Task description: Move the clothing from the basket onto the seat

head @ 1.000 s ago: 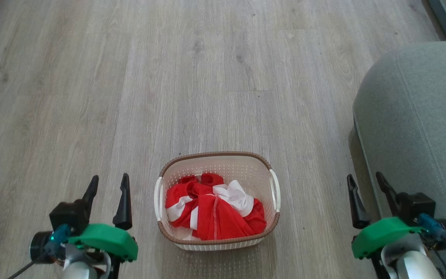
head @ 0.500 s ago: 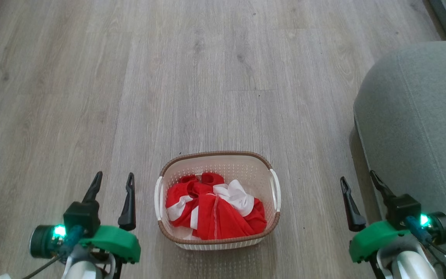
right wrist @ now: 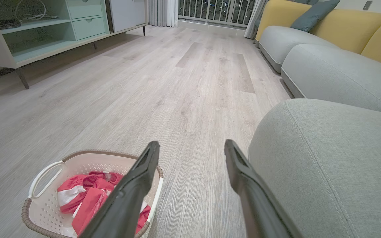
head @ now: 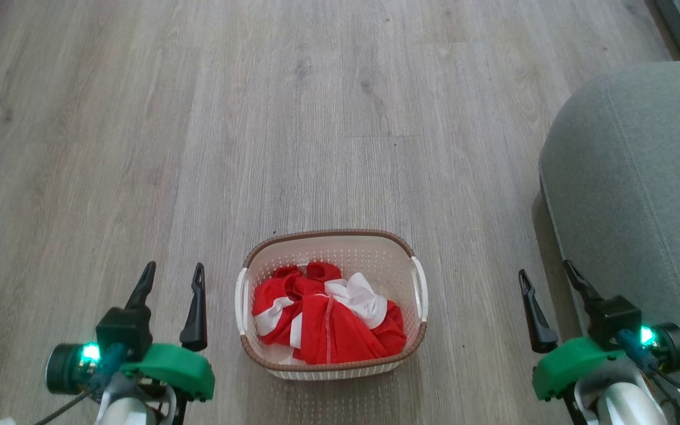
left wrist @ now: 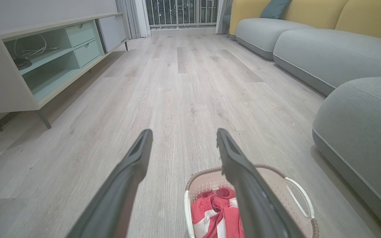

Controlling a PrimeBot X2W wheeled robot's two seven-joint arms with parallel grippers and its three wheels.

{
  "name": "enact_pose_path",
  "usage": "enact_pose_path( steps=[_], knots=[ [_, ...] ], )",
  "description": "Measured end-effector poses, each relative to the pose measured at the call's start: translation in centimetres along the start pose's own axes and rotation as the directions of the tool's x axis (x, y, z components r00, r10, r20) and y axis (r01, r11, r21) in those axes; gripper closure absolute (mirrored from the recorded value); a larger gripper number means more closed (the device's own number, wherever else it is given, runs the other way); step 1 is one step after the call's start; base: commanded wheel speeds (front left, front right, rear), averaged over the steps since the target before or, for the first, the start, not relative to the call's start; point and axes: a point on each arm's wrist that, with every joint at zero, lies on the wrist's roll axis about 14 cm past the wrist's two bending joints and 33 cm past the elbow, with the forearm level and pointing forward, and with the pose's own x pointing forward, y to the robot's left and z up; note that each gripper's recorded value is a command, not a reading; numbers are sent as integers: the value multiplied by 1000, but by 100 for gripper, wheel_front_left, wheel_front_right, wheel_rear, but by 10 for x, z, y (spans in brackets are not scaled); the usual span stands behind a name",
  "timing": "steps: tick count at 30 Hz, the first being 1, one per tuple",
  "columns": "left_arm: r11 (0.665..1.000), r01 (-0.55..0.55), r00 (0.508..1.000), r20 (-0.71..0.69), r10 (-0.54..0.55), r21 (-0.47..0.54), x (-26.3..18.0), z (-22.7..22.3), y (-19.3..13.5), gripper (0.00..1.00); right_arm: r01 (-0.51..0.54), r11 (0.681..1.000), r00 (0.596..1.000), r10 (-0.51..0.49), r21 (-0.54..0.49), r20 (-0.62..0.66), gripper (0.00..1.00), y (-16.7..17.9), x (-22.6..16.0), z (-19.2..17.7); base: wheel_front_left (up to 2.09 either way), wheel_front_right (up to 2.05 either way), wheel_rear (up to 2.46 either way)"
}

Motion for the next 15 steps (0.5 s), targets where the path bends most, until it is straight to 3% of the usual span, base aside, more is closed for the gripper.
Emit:
enact_pose_path(
  steps=[7,15],
  knots=[
    [1000,4,1000,-26,-4,-6,4,-9,-1,0,1,1000,1000,-1,2,-11,0,-1,5,-4,0,0,0],
    [999,31,998,-61,-33,-33,37,-26,-9,0,26,1000,999,-26,-1,29,0,-14,46,7,0,0,0]
  ],
)
